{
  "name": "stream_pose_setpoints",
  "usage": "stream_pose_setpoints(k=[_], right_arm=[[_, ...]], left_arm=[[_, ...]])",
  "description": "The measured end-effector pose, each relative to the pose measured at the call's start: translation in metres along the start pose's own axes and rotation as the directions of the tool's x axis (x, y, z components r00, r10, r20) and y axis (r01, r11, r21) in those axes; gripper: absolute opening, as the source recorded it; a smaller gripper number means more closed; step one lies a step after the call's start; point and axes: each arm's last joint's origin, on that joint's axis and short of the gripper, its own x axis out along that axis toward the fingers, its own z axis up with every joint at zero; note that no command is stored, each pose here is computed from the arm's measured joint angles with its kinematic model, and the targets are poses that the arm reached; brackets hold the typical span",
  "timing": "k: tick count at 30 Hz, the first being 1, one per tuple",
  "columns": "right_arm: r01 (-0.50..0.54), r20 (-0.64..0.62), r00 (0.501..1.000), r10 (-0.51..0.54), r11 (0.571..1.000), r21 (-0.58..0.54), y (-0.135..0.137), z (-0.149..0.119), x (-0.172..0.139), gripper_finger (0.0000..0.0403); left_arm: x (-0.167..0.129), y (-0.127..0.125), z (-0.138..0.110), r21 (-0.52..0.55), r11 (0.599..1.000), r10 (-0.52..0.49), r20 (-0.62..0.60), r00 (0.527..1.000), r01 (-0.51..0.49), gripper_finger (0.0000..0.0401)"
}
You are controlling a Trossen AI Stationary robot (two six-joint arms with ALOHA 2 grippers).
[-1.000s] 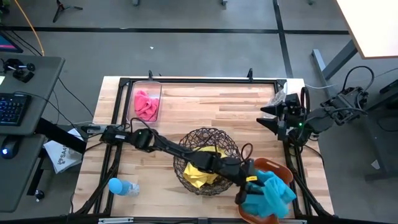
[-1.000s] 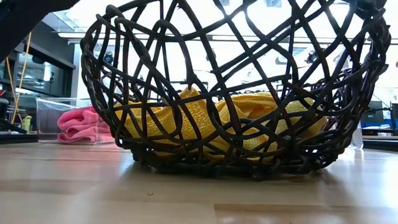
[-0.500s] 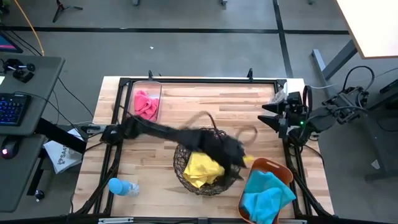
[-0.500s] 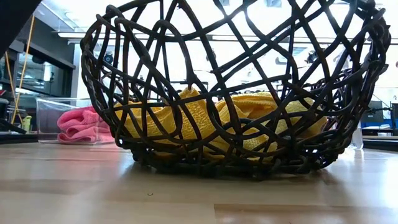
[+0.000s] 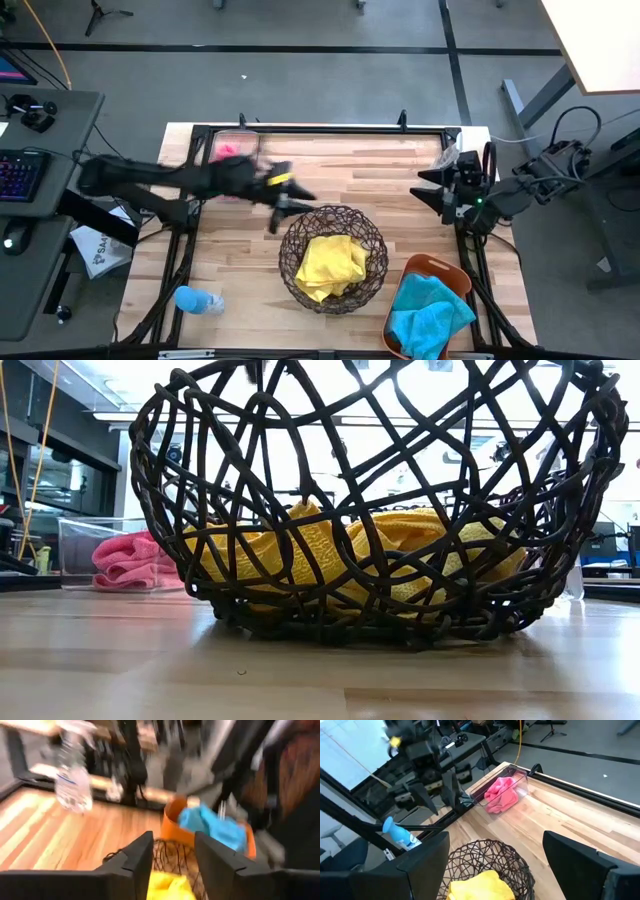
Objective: Sort microfiber towel by color & place in baskets
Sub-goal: Return to Home Position
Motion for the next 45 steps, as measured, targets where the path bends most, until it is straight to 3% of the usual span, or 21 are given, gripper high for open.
stream_pose_setpoints(k=[2, 5, 8, 10, 12, 18, 19, 23, 27, 32, 38, 45], right_arm=[[0.007, -0.002, 1.000, -0.007, 1.000, 0.004, 0.001, -0.001, 0.002, 0.0316], [0.013, 0.001, 1.000, -0.013, 0.999, 0.029, 0.002, -0.002, 0.003, 0.0313], [0.018, 0.004, 1.000, -0.019, 0.998, 0.056, 0.002, -0.001, 0.004, 0.0293], [0.025, 0.007, 1.000, -0.025, 0.998, 0.057, 0.001, -0.001, 0.004, 0.0267], [0.025, 0.003, 1.000, -0.025, 0.998, 0.061, 0.000, 0.000, 0.005, 0.0226], [0.049, -0.155, 0.987, -0.039, 0.997, 0.061, -0.008, -0.012, 0.009, 0.0032], [0.068, -0.200, 0.978, -0.055, 0.996, 0.059, -0.012, -0.018, 0.009, 0.0017], [0.099, -0.368, 0.928, -0.059, 0.991, 0.090, -0.025, -0.046, 0.011, 0.0028], [0.038, -0.412, 0.911, 0.024, 0.989, 0.142, -0.040, -0.075, 0.012, 0.0004], [-0.177, -0.265, 0.936, 0.231, 0.961, 0.212, -0.065, -0.106, 0.021, 0.0002], [-0.414, 0.042, 0.910, 0.412, 0.902, 0.120, -0.100, -0.116, 0.039, 0.0001], [-0.484, 0.059, 0.874, 0.482, 0.875, 0.005, -0.136, -0.116, 0.048, 0.0000]], left_arm=[[-0.024, 0.005, -0.035, -0.053, 0.998, 0.024, 0.157, 0.987, -0.016, 0.0114], [-0.058, 0.010, -0.079, -0.114, 0.993, 0.063, 0.403, 0.913, -0.019, 0.0075], [-0.079, 0.016, -0.124, -0.182, 0.983, 0.124, 0.498, 0.858, -0.036, 0.0021], [-0.089, 0.018, -0.143, -0.220, 0.974, 0.165, 0.537, 0.827, -0.052, 0.0007], [-0.096, 0.017, -0.152, -0.239, 0.969, 0.189, 0.565, 0.803, -0.060, 0.0009], [-0.105, 0.018, -0.175, -0.179, 0.981, 0.165, 0.543, 0.823, -0.078, 0.0001], [-0.105, 0.020, -0.181, -0.183, 0.978, 0.183, 0.520, 0.834, -0.100, 0.0001], [-0.108, 0.024, -0.181, -0.168, 0.977, 0.198, 0.504, 0.841, -0.129, 0.0000], [-0.113, 0.027, -0.178, -0.172, 0.978, 0.191, 0.515, 0.836, -0.117, 0.0000], [-0.119, 0.028, -0.173, -0.182, 0.979, 0.183, 0.563, 0.806, -0.095, 0.0000], [-0.120, 0.027, -0.172, -0.178, 0.979, 0.183, 0.572, 0.800, -0.097, 0.0000], [-0.118, 0.028, -0.173, -0.176, 0.979, 0.187, 0.561, 0.807, -0.104, 0.0000]])
